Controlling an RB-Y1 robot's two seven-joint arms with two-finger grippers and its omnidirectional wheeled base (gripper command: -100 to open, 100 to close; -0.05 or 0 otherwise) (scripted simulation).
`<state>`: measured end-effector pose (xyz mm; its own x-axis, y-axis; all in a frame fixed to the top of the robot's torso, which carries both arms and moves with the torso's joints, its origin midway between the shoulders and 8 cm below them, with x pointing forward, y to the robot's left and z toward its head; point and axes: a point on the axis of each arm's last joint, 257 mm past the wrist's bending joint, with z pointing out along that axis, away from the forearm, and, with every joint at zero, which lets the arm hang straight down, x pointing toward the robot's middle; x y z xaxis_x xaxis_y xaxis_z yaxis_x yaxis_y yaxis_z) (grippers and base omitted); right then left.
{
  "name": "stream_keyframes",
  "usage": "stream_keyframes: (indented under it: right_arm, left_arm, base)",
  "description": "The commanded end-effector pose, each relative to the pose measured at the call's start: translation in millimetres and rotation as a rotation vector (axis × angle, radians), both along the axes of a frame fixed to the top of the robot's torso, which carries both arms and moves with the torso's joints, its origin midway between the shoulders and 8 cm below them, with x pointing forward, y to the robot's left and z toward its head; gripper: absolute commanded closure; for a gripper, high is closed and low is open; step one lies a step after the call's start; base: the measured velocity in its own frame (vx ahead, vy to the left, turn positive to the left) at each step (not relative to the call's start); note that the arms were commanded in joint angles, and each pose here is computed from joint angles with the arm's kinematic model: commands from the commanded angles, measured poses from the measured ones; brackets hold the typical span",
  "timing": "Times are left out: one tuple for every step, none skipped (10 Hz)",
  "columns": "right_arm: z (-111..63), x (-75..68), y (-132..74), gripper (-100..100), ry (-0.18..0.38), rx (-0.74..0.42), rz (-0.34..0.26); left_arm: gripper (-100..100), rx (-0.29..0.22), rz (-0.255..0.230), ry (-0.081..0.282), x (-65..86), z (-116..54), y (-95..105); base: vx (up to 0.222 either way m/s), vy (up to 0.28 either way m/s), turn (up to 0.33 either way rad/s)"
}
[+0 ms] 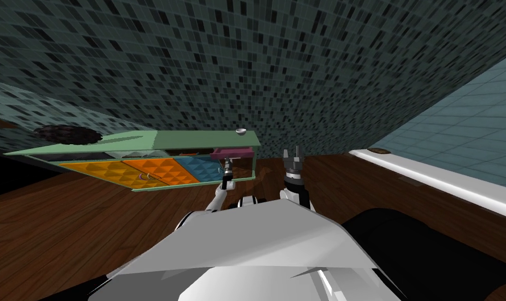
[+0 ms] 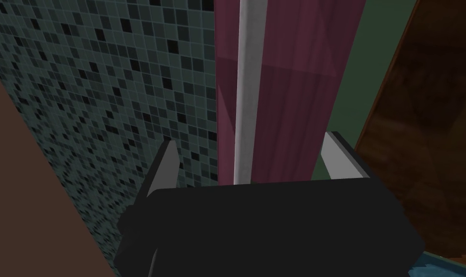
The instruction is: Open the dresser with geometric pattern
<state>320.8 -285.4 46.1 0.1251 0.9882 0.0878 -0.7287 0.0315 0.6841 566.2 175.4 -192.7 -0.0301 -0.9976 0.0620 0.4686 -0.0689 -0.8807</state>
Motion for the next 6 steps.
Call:
stream_keyframes:
  right_arm:
    - [0.0,0.0,0,0,0.000,0.000,0.000]
    - [0.0,0.0,0,0,0.000,0.000,0.000]
    - [0.0,0.0,0,0,0.000,0.000,0.000]
    - [0.0,0.0,0,0,0.000,0.000,0.000]
    - [0.0,0.0,0,0,0.000,0.000,0.000]
    - [0.0,0.0,0,0,0.000,0.000,0.000]
  left_arm:
    - [0,0.001,0.000,0.014,-0.6,-4.9,0.3]
    - [0,0.001,0.001,0.027,-1.4,-10.5,0.9]
    - [0,0.001,0.002,0.038,-2.1,-14.8,1.5]
    - [0,0.002,0.003,0.046,-2.6,-18.0,1.9]
    - [0,0.002,0.003,0.051,-3.0,-20.3,2.2]
    - [0,0.002,0.004,0.055,-3.3,-21.9,2.4]
  base:
    - [0.000,0.000,0.000]
    - [0.000,0.000,0.000]
    - [0.000,0.000,0.000]
    - [0.000,0.000,0.000]
    - [0.000,0.000,0.000]
    - [0.000,0.000,0.000]
